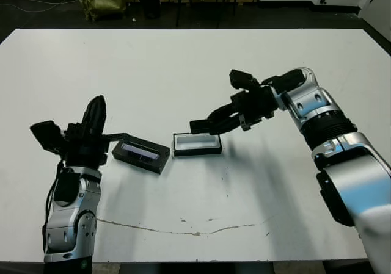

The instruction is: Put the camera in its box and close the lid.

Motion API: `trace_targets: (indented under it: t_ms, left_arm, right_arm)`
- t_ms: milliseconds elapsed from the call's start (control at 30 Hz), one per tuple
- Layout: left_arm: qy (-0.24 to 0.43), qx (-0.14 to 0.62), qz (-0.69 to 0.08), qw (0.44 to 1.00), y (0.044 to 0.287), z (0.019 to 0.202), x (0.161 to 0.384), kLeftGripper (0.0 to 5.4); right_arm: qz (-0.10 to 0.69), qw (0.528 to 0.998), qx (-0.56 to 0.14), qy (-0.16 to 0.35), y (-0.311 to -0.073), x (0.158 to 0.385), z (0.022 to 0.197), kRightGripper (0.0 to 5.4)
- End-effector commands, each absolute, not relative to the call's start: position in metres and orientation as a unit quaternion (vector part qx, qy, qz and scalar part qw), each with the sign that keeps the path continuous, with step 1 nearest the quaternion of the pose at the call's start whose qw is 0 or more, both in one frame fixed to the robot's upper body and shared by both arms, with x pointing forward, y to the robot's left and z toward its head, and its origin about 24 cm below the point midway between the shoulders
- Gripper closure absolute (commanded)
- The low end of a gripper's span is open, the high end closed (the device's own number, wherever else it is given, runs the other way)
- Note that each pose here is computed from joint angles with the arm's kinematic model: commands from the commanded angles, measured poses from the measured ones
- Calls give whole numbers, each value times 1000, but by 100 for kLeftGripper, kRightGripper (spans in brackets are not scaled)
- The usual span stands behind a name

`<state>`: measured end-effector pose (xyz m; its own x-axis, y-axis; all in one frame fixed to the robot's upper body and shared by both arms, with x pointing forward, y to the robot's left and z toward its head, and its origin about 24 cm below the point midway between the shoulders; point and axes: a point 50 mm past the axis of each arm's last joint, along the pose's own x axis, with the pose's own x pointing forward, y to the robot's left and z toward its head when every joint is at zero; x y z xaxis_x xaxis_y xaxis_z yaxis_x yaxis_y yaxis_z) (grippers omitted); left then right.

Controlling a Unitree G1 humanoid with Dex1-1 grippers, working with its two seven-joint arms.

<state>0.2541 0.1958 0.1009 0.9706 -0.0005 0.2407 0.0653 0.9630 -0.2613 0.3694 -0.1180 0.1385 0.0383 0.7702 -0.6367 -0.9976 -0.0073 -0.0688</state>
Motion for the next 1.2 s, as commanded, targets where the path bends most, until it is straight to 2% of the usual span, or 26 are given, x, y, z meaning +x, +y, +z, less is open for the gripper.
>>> trace_targets:
  t_ms: [33,367,700,800,1200]
  left_arm:
    - [-104,-133,-14,985,197,97,254,540]
    - [-106,-125,-13,986,198,95,254,540]
    - [-109,-129,-15,985,198,94,254,540]
    - [-106,-127,-14,986,198,93,254,540]
    - [-104,-129,-8,986,198,93,253,540]
  right_arm:
    - [647,676,-276,218,-114,371,138,470]
    - [646,668,-290,228,-109,367,131,470]
    - [648,655,-296,253,-104,366,132,470]
    - [654,649,-306,241,-103,365,132,470]
    - [649,636,-330,254,-101,365,132,470]
